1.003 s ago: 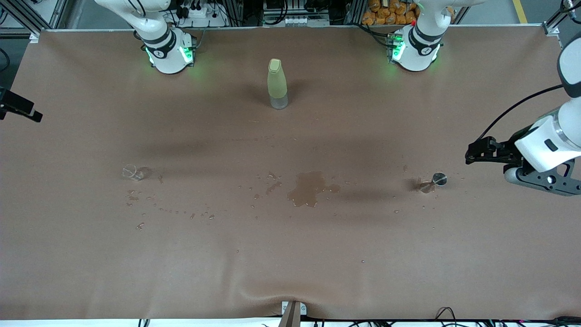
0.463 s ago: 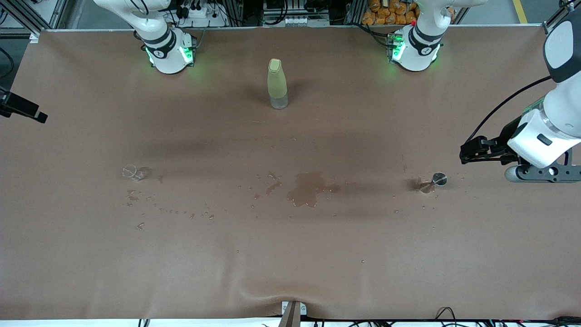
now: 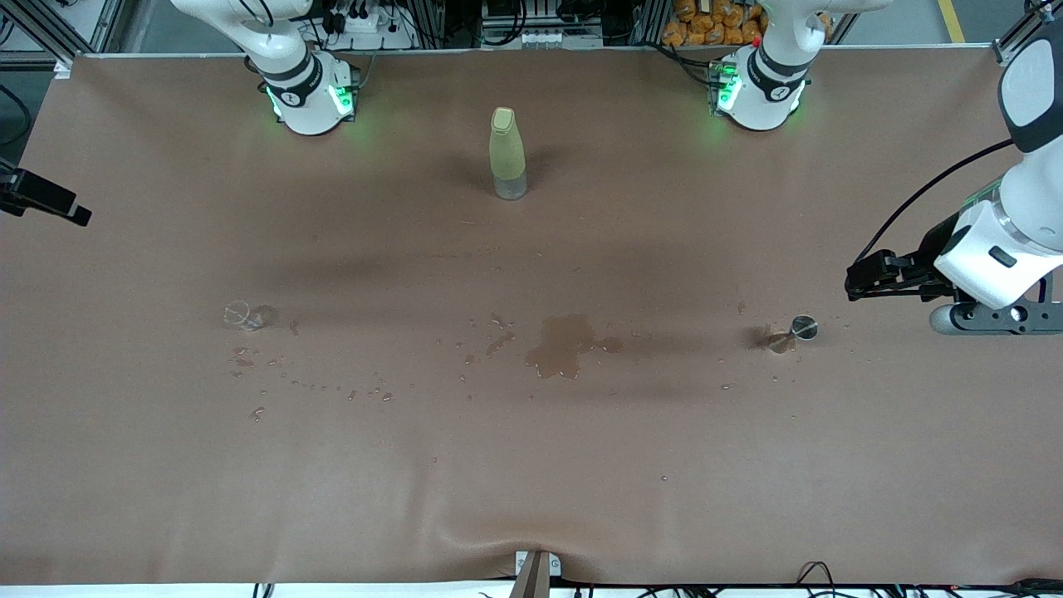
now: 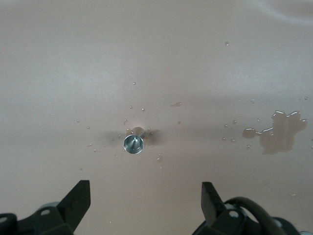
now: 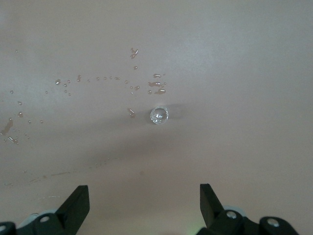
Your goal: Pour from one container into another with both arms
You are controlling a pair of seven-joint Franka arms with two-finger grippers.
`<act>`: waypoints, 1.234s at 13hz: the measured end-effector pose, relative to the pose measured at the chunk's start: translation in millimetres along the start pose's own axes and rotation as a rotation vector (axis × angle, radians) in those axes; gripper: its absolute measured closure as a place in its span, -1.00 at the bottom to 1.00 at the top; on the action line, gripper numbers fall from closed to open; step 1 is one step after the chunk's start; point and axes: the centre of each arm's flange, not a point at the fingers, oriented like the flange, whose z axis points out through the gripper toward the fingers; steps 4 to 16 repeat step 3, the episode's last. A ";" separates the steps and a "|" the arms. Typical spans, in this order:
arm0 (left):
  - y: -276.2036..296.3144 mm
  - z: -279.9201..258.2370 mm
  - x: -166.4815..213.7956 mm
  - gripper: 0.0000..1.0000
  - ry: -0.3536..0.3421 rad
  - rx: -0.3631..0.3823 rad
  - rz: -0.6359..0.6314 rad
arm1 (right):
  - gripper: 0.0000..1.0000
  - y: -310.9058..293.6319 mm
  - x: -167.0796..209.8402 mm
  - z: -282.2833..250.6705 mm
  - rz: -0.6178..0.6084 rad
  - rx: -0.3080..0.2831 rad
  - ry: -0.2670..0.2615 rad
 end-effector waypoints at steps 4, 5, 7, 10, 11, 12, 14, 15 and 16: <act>0.3 0.0 0.0 -1.00 0.000 0.000 -0.009 | -1.00 -2.0 -0.3 0.4 -0.004 0.000 -0.002; 0.3 0.0 0.0 -1.00 0.000 0.000 -0.009 | -1.00 -2.0 -0.3 0.4 -0.004 0.000 -0.002; 0.3 0.0 0.0 -1.00 0.000 0.000 -0.009 | -1.00 -2.0 -0.3 0.4 -0.004 0.000 -0.002; 0.3 0.0 0.0 -1.00 0.000 0.000 -0.009 | -1.00 -2.0 -0.3 0.4 -0.004 0.000 -0.002; 0.3 0.0 0.0 -1.00 0.000 0.000 -0.009 | -1.00 -2.0 -0.3 0.4 -0.004 0.000 -0.002; 0.3 0.0 0.0 -1.00 0.000 0.000 -0.009 | -1.00 -2.0 -0.3 0.4 -0.004 0.000 -0.002; 0.3 0.0 0.0 -1.00 0.000 0.000 -0.009 | -1.00 -2.0 -0.3 0.4 -0.004 0.000 -0.002; 0.3 0.0 0.0 -1.00 0.000 0.000 -0.009 | -1.00 -2.0 -0.3 0.4 -0.004 0.000 -0.002; 0.3 0.0 0.0 -1.00 0.000 0.000 -0.009 | -1.00 -2.0 -0.3 0.4 -0.004 0.000 -0.002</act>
